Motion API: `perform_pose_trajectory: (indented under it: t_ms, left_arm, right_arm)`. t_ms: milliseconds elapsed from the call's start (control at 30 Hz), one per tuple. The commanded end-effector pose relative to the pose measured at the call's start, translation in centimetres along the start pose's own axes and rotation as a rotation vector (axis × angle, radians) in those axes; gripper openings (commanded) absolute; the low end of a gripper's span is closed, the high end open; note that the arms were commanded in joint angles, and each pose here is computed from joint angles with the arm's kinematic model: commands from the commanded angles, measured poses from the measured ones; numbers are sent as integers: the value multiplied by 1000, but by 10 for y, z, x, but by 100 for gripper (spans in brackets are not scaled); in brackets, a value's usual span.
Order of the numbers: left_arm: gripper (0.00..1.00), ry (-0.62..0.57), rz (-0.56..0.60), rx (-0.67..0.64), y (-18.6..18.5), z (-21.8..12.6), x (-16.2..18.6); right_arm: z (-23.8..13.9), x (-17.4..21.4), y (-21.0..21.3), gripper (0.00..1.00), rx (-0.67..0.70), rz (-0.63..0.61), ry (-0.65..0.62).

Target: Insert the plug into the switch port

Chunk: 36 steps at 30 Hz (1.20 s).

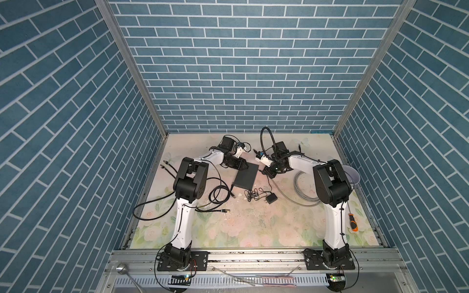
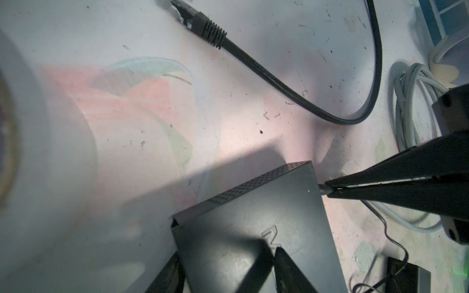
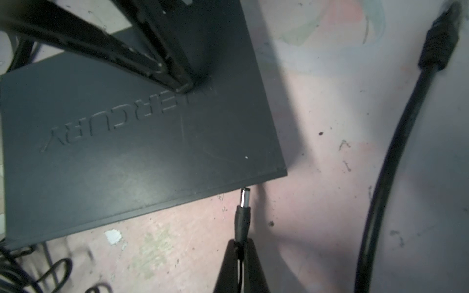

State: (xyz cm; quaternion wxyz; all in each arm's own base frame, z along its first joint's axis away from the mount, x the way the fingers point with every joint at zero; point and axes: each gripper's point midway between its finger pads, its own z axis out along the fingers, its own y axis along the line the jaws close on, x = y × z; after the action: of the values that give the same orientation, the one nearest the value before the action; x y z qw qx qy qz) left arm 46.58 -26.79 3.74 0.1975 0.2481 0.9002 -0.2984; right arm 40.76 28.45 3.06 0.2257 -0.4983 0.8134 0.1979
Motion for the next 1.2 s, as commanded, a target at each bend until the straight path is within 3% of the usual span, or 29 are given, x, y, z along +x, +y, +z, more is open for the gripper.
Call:
perform_pose_trajectory:
  t_ms: [0, 500, 900, 1167]
  left_arm:
    - [56, 5, 8, 22, 1, 4, -1]
    - [56, 15, 11, 17, 9, 1, -1]
    - [55, 16, 9, 16, 10, 3, 0]
    - [54, 22, 18, 24, 8, 2, -1]
  right_arm:
    - [-2, -9, 19, 0, -77, -87, -34]
    - [-6, -10, 27, 0, -95, -113, -43]
    - [2, 8, 22, 0, -85, -98, 41]
    - [2, -2, 14, 0, -39, -98, -8]
